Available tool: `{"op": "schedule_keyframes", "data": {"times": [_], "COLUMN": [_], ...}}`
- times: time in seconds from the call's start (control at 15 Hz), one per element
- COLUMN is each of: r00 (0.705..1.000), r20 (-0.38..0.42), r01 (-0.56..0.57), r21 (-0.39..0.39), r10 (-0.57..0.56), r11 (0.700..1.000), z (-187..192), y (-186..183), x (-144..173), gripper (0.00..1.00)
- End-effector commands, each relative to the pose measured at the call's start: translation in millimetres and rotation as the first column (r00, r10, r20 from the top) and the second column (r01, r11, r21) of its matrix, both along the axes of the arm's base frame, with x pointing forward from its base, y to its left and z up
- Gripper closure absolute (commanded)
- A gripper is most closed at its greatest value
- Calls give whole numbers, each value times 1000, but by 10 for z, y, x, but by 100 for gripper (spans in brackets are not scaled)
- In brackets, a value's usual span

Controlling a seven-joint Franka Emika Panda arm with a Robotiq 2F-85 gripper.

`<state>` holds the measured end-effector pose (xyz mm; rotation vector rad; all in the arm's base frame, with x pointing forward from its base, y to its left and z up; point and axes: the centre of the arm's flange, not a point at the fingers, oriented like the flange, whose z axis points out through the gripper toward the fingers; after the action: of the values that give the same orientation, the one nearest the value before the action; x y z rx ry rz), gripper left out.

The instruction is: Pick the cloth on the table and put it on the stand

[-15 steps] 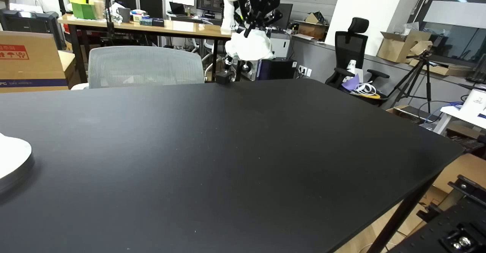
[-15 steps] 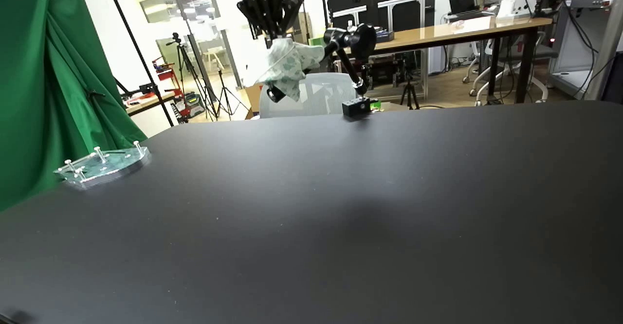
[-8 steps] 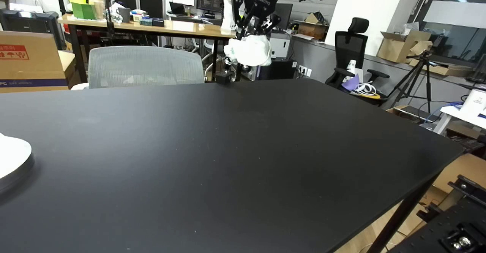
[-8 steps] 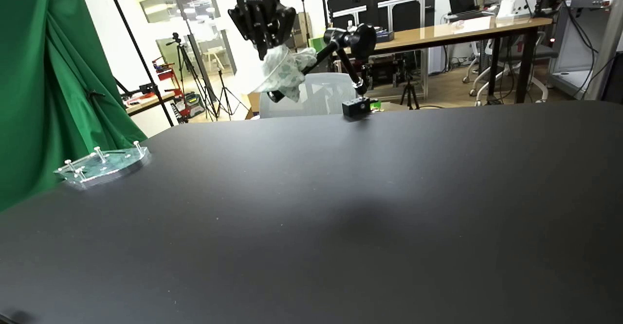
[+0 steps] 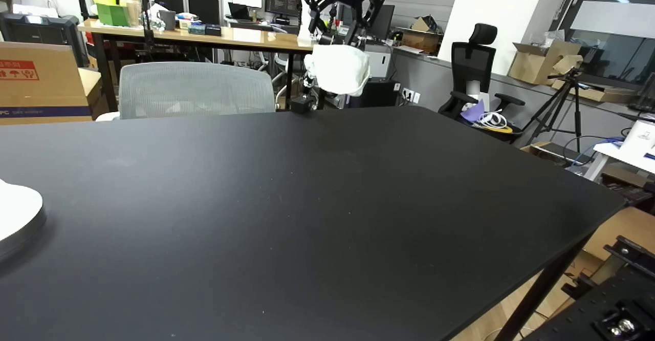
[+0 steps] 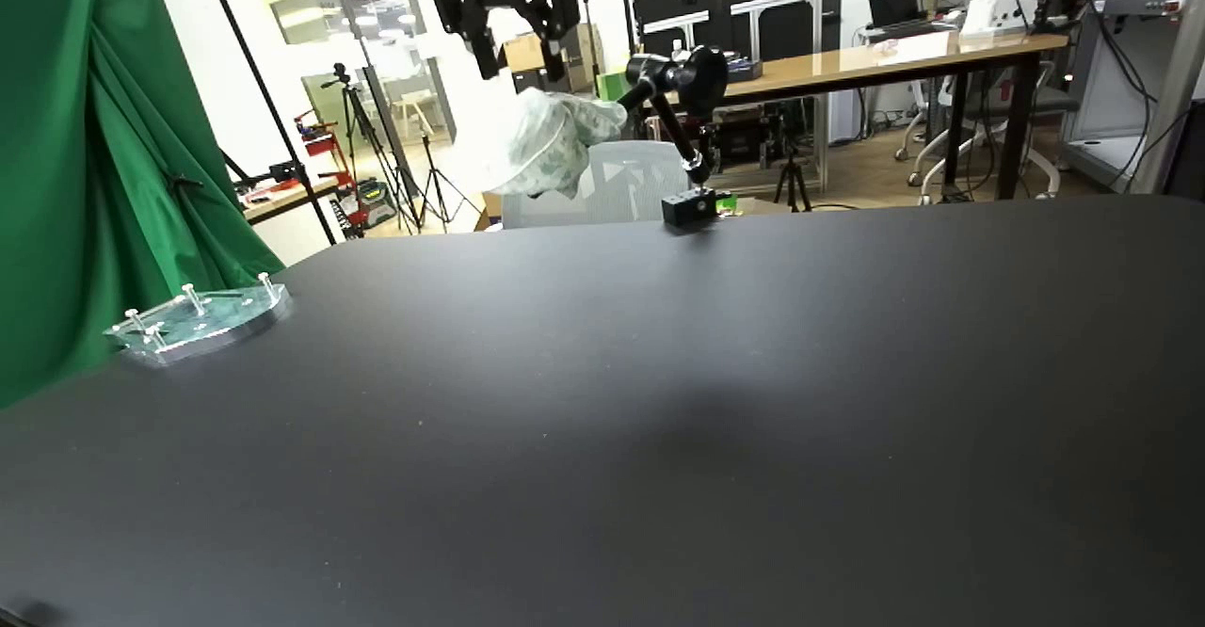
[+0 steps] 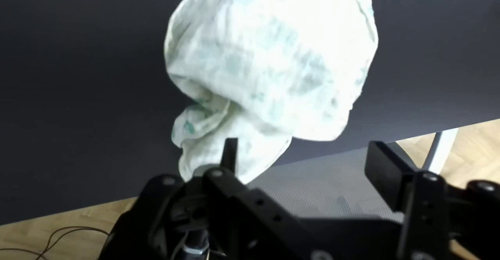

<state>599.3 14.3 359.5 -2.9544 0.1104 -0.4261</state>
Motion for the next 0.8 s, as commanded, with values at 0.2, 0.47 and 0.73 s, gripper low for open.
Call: {"op": "schedule_keyframes", "data": {"times": [0.2, 0.47, 0.73], "r00": [1000, 990, 954], "r20": [11, -94, -219], "r01": [-13, -116, -238], "r21": [-79, -133, -131], "r10": [14, 104, 206], "r11": [997, 984, 962], "z": [375, 288, 7], "y": [95, 92, 43], "x": [18, -201, -600], "gripper": [0, 0, 0]}}
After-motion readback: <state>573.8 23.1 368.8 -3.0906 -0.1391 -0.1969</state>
